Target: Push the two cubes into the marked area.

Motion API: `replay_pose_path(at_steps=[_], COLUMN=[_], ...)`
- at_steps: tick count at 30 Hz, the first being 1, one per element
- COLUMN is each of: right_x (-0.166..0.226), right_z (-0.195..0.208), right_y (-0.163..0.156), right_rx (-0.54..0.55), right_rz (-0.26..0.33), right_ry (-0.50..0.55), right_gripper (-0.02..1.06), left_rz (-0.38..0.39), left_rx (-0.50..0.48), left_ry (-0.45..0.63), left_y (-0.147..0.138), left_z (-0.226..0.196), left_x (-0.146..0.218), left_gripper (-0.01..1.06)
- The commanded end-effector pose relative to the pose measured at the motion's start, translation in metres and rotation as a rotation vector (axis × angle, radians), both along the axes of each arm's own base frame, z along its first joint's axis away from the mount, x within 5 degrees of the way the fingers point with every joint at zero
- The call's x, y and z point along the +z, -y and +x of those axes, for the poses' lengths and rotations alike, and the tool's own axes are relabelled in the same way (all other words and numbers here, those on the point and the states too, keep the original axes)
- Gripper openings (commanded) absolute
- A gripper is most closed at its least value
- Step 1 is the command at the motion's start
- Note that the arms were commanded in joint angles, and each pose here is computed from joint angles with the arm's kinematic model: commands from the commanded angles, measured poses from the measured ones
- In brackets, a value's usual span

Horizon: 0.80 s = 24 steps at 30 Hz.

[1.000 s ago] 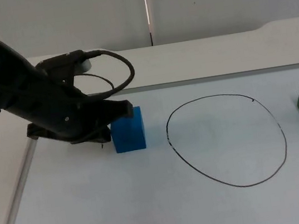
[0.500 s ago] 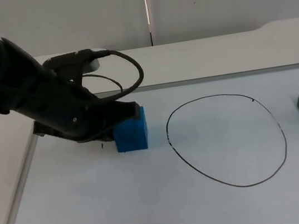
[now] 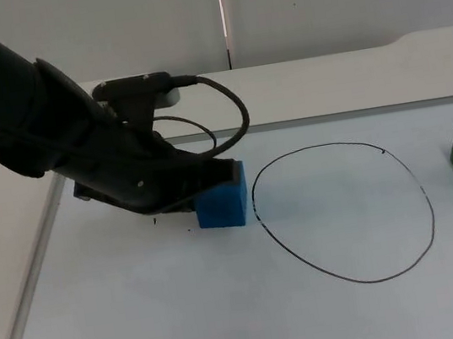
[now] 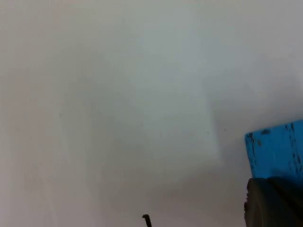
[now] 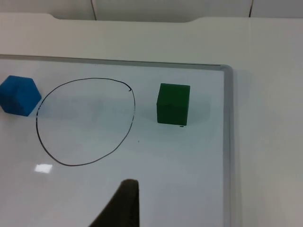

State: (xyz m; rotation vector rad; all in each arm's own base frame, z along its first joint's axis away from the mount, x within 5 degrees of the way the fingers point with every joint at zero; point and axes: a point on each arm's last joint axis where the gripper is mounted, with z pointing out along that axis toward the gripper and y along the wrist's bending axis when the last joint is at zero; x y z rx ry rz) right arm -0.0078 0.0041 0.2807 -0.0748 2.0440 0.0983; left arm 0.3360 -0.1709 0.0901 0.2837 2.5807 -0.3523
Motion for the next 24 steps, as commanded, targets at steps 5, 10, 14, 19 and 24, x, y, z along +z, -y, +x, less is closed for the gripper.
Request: replay_pose_path(at_steps=[5, 10, 14, 19, 24], right_x=[-0.001, -0.001, -0.001, -0.001, -0.001], right_z=[0.0, 0.0, 0.0, 0.0, 0.0], right_y=[0.0, 0.0, 0.0, 0.0, 0.0], right_rx=[-0.005, -0.005, -0.005, -0.005, -0.005], right_rz=[-0.007, -0.007, -0.007, -0.007, -0.007], right_ry=[-0.001, -0.001, -0.001, -0.001, -0.001], right_gripper=[1.05, 1.05, 1.05, 1.05, 1.05], left_rz=[0.002, -0.009, -0.01, -0.026, -0.052], left_rx=[0.014, 0.01, 0.004, 0.0, 0.002], left_ry=[0.02, 0.008, 0.008, 0.009, 0.015], left_y=[0.001, 0.005, 0.008, 0.011, 0.015], left_z=[0.002, 0.0, -0.002, 0.001, 0.005], left_x=[0.002, 0.002, 0.002, 0.005, 0.01], left_gripper=[0.0, 0.0, 0.0, 0.0, 0.0])
